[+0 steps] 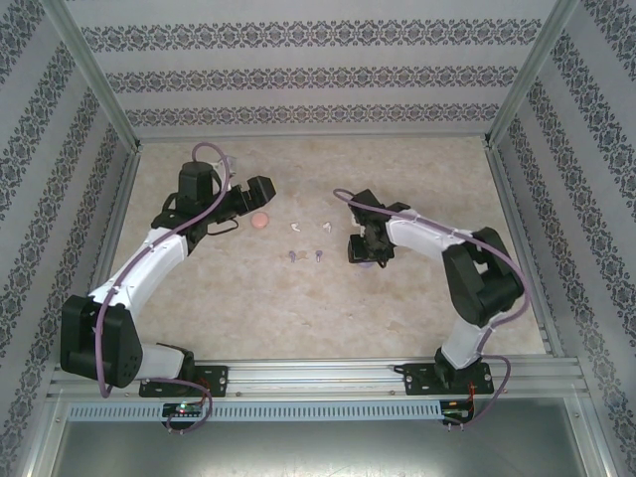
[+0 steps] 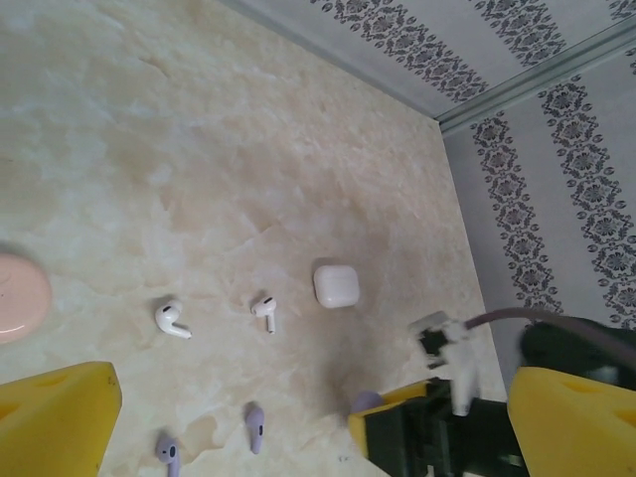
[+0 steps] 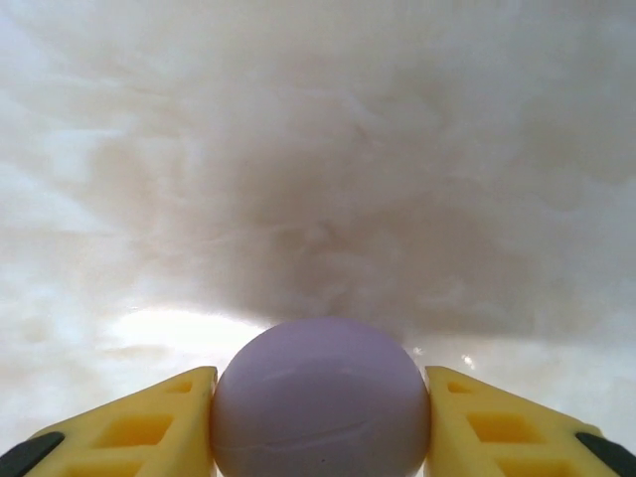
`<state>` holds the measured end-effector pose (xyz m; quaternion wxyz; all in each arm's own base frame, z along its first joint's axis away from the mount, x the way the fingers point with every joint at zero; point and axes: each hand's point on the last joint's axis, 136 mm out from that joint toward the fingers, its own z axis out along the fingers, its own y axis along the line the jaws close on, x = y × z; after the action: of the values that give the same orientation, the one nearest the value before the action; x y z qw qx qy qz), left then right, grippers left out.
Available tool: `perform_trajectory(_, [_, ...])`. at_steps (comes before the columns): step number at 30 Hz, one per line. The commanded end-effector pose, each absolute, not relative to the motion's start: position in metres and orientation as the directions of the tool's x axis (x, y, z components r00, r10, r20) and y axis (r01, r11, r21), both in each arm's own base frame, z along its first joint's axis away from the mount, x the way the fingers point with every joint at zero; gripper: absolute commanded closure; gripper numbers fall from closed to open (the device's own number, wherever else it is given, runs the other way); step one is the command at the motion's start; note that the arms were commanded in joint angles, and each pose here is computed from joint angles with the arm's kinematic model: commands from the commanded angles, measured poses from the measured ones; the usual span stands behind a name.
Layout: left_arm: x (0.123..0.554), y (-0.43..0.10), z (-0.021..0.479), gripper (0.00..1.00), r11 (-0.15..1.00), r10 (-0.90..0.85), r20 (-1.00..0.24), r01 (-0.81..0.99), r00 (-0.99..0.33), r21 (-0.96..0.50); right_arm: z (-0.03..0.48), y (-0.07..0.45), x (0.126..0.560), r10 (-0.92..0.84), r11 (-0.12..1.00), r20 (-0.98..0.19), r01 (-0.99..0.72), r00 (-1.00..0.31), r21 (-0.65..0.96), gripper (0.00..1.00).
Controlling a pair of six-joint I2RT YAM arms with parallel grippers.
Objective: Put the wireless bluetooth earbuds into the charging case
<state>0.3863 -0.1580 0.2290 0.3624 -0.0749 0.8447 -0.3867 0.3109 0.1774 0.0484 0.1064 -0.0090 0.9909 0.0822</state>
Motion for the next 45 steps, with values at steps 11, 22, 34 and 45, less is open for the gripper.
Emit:
perform_trajectory(11, [0.382, -0.257, 0.236, 0.05, 0.543, -0.246, -0.772, 0.577, -0.585, -0.610, 0.194, 0.191, 0.381, 0.723, 0.582, -0.260, 0.363, -0.640, 0.727, 0.65])
perform_trajectory(22, [0.377, -0.308, 0.214, 0.17, 0.473, -0.209, -0.819, 0.678, -0.534, -0.563, 0.200, 0.204, 0.392, 0.888, 0.244, -0.002, 0.466, -0.461, 0.851, 0.66])
perform_trajectory(34, [0.387, -0.334, 0.202, 0.33, 0.429, -0.256, -0.805, 0.684, -0.535, -0.590, 0.201, 0.222, 0.393, 0.881, 0.174, 0.071, 0.459, -0.468, 0.871, 0.66])
perform_trajectory(45, [0.398, -0.337, 0.213, 0.38, 0.417, -0.306, -0.808, 0.692, -0.503, -0.589, 0.197, 0.226, 0.391, 0.877, 0.178, 0.073, 0.461, -0.476, 0.869, 0.67])
